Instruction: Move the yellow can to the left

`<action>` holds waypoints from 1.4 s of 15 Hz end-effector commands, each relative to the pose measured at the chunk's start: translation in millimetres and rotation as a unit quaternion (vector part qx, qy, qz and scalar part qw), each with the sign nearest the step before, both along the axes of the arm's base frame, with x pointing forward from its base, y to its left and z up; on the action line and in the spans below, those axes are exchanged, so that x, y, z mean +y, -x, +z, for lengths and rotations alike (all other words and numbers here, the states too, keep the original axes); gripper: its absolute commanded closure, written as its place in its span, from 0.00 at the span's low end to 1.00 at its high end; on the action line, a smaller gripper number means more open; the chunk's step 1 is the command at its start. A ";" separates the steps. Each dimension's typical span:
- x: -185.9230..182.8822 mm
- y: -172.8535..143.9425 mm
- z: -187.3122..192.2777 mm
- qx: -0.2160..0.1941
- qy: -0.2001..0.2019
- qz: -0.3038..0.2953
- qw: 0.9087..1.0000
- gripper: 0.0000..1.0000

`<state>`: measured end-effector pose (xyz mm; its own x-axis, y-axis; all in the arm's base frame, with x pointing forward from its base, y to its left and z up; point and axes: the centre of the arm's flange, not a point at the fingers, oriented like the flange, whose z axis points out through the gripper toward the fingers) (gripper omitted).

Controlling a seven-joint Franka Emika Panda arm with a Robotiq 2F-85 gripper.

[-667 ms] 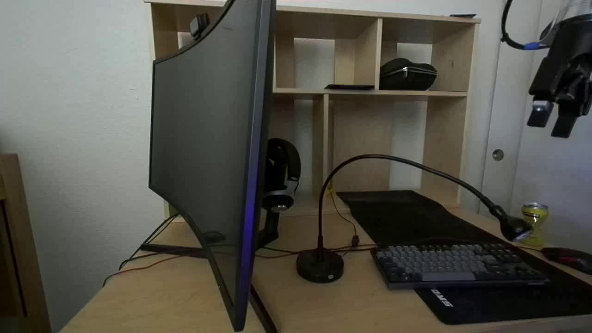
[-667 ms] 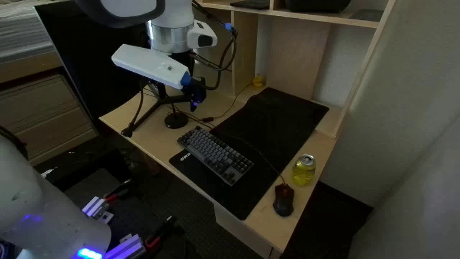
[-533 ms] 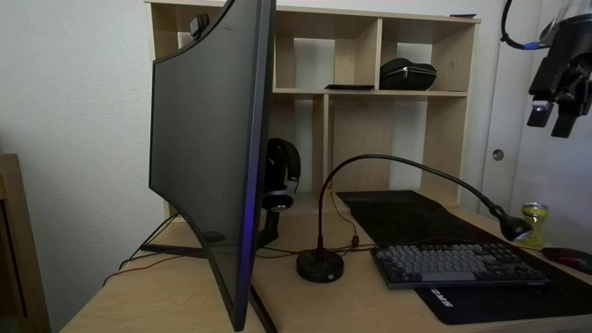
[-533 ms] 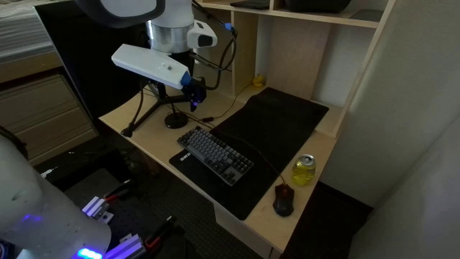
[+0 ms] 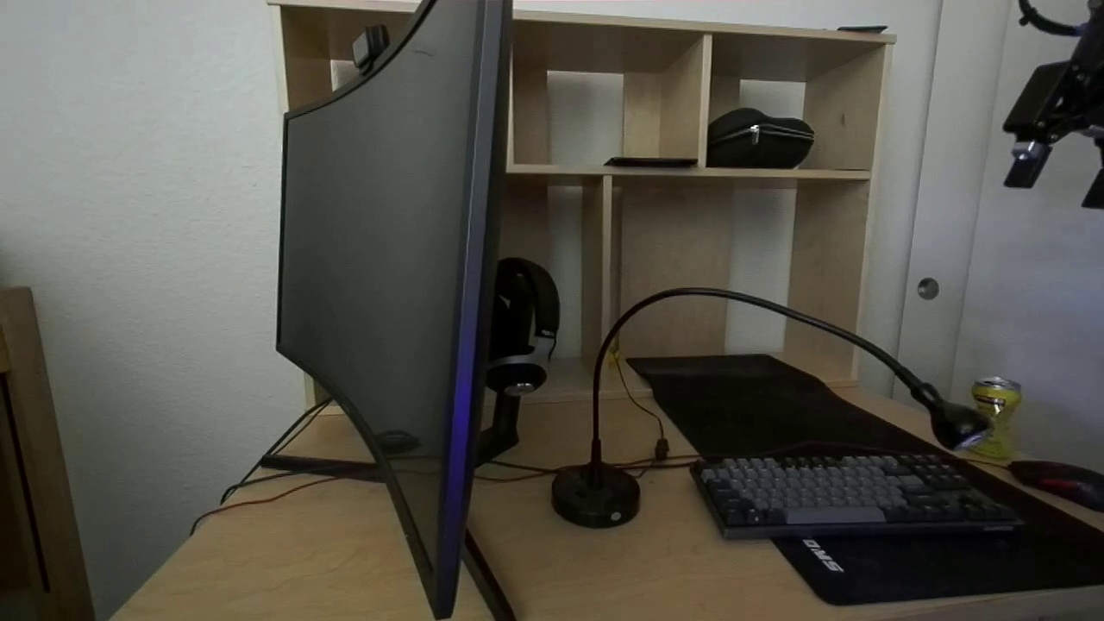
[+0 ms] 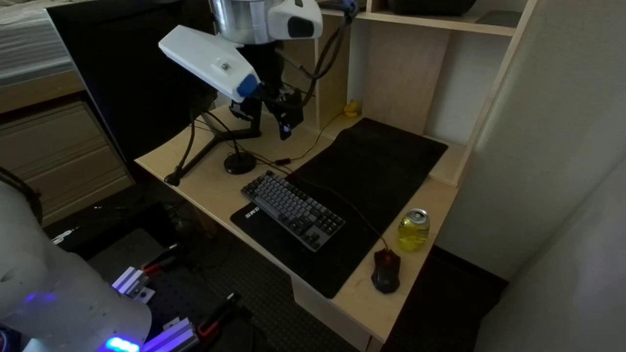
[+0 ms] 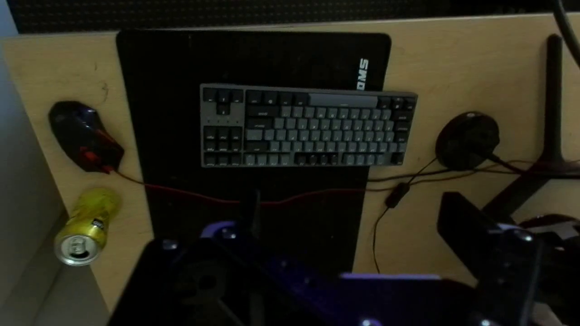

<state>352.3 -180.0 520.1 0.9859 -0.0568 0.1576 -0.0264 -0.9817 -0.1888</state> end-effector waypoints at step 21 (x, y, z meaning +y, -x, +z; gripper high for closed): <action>-89.7 -141.1 -156.4 0.023 0.091 -0.367 0.925 0.00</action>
